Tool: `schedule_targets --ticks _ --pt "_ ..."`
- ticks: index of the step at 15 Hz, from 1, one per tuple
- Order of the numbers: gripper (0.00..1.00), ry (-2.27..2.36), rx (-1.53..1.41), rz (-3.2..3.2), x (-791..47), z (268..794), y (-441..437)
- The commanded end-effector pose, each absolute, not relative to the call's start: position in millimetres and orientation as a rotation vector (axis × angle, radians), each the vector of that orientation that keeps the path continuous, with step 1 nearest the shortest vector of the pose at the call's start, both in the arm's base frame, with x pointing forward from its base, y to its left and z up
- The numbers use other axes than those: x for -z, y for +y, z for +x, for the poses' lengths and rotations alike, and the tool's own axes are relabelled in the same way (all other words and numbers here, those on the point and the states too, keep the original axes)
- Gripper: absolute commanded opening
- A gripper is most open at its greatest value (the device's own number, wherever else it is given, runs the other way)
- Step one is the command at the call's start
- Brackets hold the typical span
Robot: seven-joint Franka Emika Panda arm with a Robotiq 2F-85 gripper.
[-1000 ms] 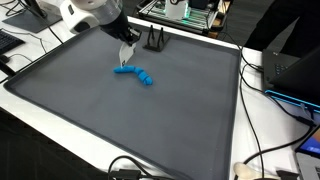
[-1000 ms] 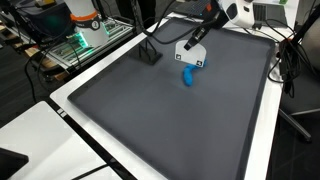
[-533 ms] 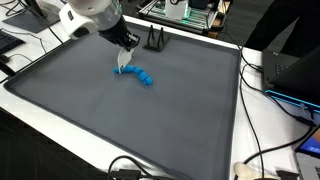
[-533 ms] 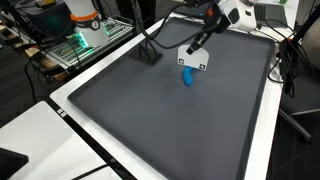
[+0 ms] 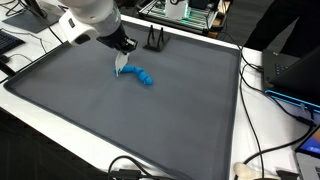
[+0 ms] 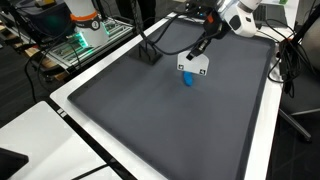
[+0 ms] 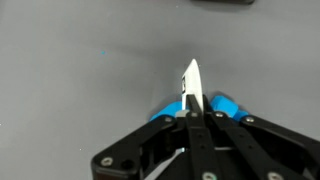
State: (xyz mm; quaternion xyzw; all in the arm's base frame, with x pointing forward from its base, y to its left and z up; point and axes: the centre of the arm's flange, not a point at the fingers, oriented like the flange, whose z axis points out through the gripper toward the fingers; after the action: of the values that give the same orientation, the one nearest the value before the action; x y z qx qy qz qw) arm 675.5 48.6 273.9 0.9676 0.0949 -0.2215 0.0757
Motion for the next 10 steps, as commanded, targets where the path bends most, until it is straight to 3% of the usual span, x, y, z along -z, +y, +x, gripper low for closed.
schedule_targets --ticks 1,10 --pt "0.01 0.343 0.647 2.876 -265.3 674.1 45.9" --pt "0.01 0.37 0.618 2.882 -256.2 676.4 48.1"
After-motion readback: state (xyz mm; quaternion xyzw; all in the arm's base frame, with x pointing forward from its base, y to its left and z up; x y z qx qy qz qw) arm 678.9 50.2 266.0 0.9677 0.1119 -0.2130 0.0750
